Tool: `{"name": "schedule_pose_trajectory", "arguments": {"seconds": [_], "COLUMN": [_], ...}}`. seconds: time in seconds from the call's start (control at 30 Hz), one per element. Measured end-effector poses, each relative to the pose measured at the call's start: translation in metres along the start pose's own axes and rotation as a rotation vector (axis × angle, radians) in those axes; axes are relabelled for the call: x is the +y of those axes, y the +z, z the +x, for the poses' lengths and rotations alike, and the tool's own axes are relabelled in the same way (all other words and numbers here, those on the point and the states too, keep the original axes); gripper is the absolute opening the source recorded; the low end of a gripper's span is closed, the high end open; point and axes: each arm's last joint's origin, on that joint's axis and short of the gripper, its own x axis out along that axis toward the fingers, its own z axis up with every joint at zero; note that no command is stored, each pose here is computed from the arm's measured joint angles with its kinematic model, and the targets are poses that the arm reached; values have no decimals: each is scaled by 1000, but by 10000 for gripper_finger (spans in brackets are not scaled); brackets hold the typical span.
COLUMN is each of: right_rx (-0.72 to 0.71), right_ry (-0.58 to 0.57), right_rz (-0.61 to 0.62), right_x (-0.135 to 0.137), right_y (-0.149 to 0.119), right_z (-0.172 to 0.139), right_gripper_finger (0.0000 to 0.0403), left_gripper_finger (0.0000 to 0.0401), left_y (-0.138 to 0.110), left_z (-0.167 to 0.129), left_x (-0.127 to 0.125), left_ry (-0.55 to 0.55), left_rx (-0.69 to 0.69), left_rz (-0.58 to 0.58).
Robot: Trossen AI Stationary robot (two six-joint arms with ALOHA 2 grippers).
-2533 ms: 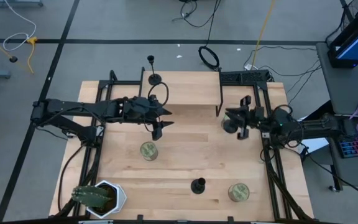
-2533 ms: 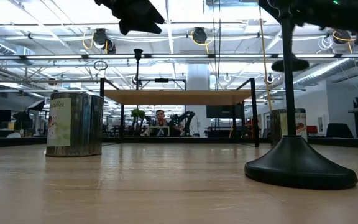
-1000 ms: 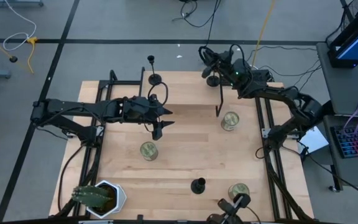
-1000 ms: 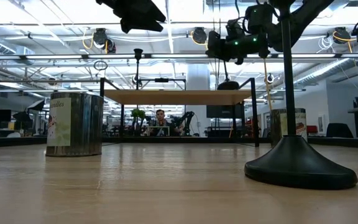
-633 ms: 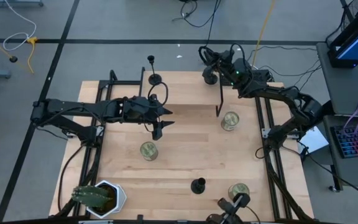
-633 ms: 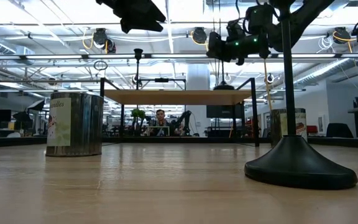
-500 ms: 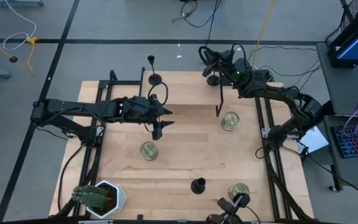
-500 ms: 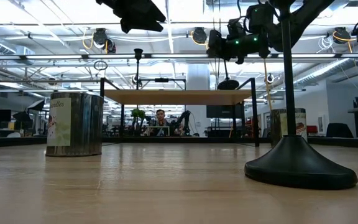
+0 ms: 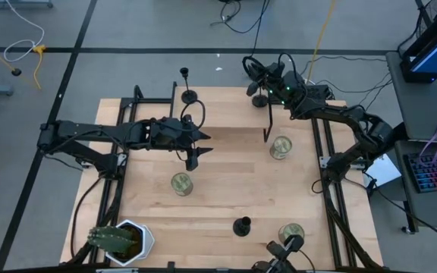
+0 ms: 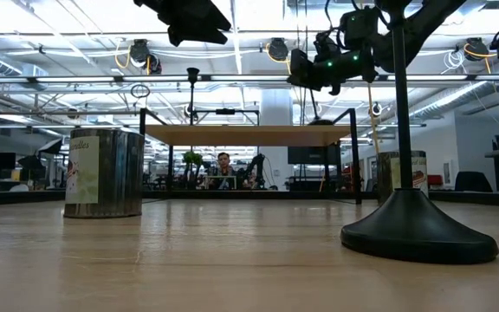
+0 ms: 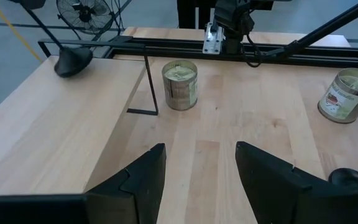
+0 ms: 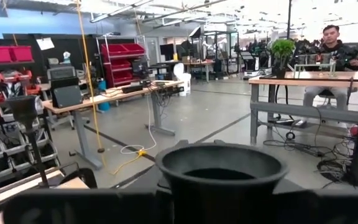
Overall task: Pick & Place candle stick holders
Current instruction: Put the top black candle holder on the shelf
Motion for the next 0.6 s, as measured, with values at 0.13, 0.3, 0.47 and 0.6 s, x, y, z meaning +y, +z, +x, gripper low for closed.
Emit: {"name": "schedule_pose_trajectory", "arguments": {"seconds": [0.13, 0.3, 0.47, 0.6], "right_rx": [30, 62, 62, 62], "right_ry": [-2, -4, -4, -1], "right_rz": [-13, -50, -51, -51], "right_x": [0, -1, -1, 0], "right_y": [-3, -6, -6, -6], "right_z": [0, 0, 0, 0], "right_gripper_finger": [82, 81, 95, 120], "left_gripper_finger": [202, 202, 202, 202], "left_y": [0, 0, 0, 0], "left_z": [0, 0, 0, 0], "left_x": [0, 0, 0, 0], "left_ry": [-1, 0, -1, 0], "left_rx": [0, 0, 0, 0], "left_rz": [0, -2, -2, -2]}}
